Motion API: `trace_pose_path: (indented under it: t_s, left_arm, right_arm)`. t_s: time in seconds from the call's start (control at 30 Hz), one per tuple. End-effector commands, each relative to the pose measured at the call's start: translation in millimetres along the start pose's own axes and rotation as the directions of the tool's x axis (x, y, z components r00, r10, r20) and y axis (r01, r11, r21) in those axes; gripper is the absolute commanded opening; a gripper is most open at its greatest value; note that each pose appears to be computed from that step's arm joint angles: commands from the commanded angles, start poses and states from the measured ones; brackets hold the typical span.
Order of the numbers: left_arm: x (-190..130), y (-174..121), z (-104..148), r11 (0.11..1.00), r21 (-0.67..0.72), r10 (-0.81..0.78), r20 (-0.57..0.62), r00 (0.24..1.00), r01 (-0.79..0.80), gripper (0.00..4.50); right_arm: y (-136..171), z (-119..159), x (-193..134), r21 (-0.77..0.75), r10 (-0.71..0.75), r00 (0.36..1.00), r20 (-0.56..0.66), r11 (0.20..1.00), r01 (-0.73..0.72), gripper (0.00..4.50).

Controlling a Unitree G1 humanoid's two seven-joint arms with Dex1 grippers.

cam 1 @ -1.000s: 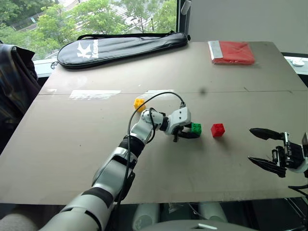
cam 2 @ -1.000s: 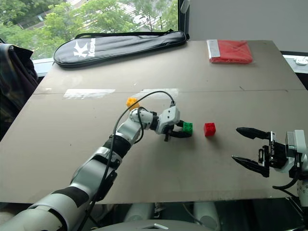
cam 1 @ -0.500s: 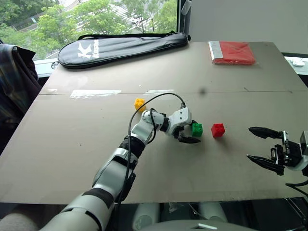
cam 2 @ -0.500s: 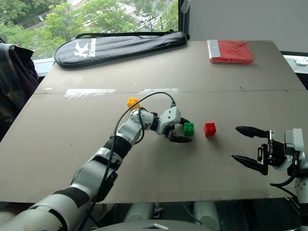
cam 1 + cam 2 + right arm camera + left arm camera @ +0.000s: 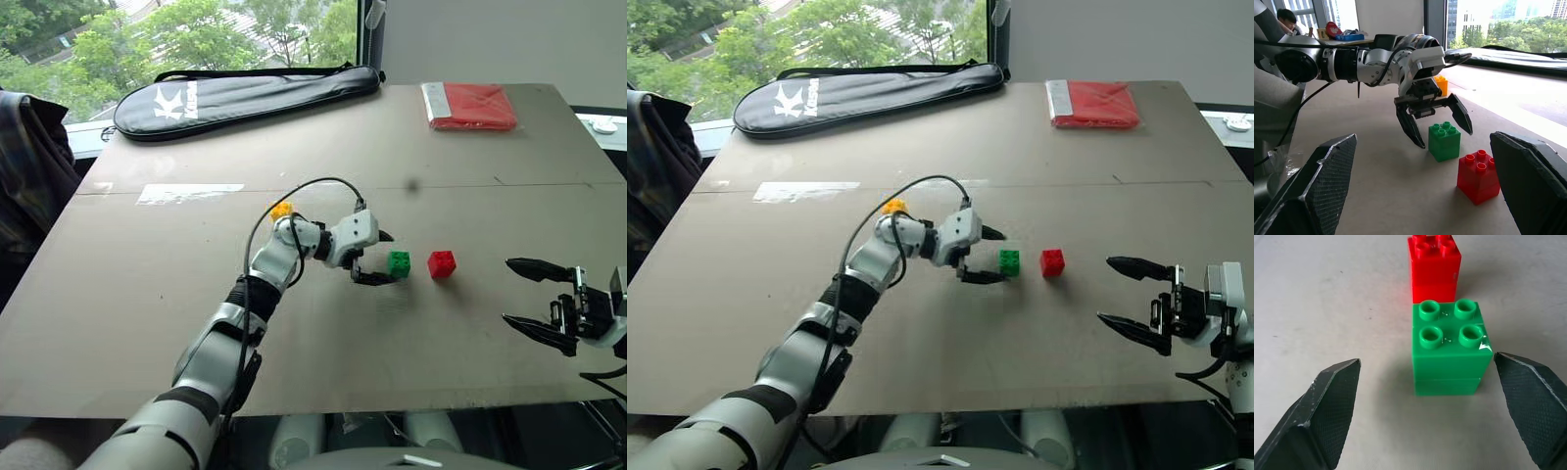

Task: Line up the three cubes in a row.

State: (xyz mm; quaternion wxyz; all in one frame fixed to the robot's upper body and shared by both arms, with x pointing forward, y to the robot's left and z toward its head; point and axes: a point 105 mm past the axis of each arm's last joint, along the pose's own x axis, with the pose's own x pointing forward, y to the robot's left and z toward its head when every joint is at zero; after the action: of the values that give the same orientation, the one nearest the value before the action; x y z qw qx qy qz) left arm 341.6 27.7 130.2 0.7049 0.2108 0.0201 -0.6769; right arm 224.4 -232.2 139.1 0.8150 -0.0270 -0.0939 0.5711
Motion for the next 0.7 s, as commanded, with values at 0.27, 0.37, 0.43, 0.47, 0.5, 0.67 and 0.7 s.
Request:
trace_pose_path:
  t_s: [0.27,0.37,0.43,0.47,0.5,0.67,0.7]
  left_arm:
    - [-107.8,33.7,85.2,0.914,0.033,0.388,0.216,0.896,-0.404,4.48]
    - [-131.6,39.4,72.8,0.823,-0.022,0.561,0.190,0.806,-0.568,4.48]
    - [-142.4,37.1,63.5,0.756,-0.082,0.652,0.190,0.734,-0.650,4.48]
    - [-144.6,33.5,56.9,0.724,-0.105,0.688,0.181,0.703,-0.681,4.48]
    - [-145.2,28.0,46.4,0.690,-0.121,0.724,0.155,0.673,-0.714,4.48]
    - [-144.7,17.3,-0.8,0.477,-0.171,0.875,0.002,0.484,-0.862,4.48]
    - [-142.4,16.3,-7.4,0.448,-0.183,0.889,-0.017,0.458,-0.875,4.48]
  right_arm:
    - [-22.3,17.5,4.2,-0.020,-0.073,0.990,0.125,0.997,0.076,4.50]
    - [-26.1,17.6,8.5,-0.019,-0.082,0.986,0.143,0.996,0.086,4.50]
    - [-27.8,14.6,9.3,-0.024,-0.091,0.987,0.135,0.995,0.095,4.50]
    - [-28.9,12.3,9.1,-0.028,-0.101,0.987,0.125,0.994,0.105,4.50]
    - [-28.8,11.3,8.6,-0.028,-0.101,0.987,0.123,0.994,0.105,4.50]
    - [-29.3,10.4,4.3,-0.029,-0.100,0.988,0.115,0.994,0.104,4.50]
    - [-29.8,10.0,4.0,-0.031,-0.100,0.989,0.112,0.994,0.104,4.50]
